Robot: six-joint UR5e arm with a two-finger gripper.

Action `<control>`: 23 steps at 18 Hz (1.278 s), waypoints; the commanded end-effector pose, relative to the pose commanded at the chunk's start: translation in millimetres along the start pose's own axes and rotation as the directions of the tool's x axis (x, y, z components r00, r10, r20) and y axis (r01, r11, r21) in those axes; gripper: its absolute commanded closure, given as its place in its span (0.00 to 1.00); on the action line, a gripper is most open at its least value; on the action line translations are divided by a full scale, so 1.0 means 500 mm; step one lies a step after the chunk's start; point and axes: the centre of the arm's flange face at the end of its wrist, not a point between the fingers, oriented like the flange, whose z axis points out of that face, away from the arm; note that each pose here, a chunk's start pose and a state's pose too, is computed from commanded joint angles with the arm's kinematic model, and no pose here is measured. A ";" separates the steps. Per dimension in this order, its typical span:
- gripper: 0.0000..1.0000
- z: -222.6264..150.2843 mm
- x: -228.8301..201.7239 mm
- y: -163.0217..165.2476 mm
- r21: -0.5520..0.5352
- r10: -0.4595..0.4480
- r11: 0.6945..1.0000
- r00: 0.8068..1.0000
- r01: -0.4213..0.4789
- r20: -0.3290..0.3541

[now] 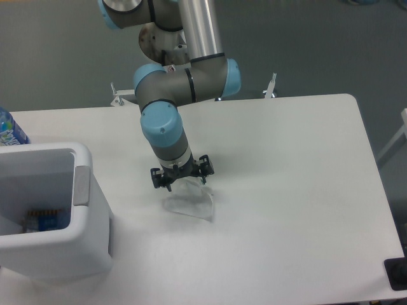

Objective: Place the trash in the trash can
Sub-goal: 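Lower the gripper onto the wrapper and close on it, then lift the wrapper and carry it over the trash bin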

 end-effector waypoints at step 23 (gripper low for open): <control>0.97 -0.093 -0.035 -0.063 0.092 -0.027 0.995 0.999 0.024 0.036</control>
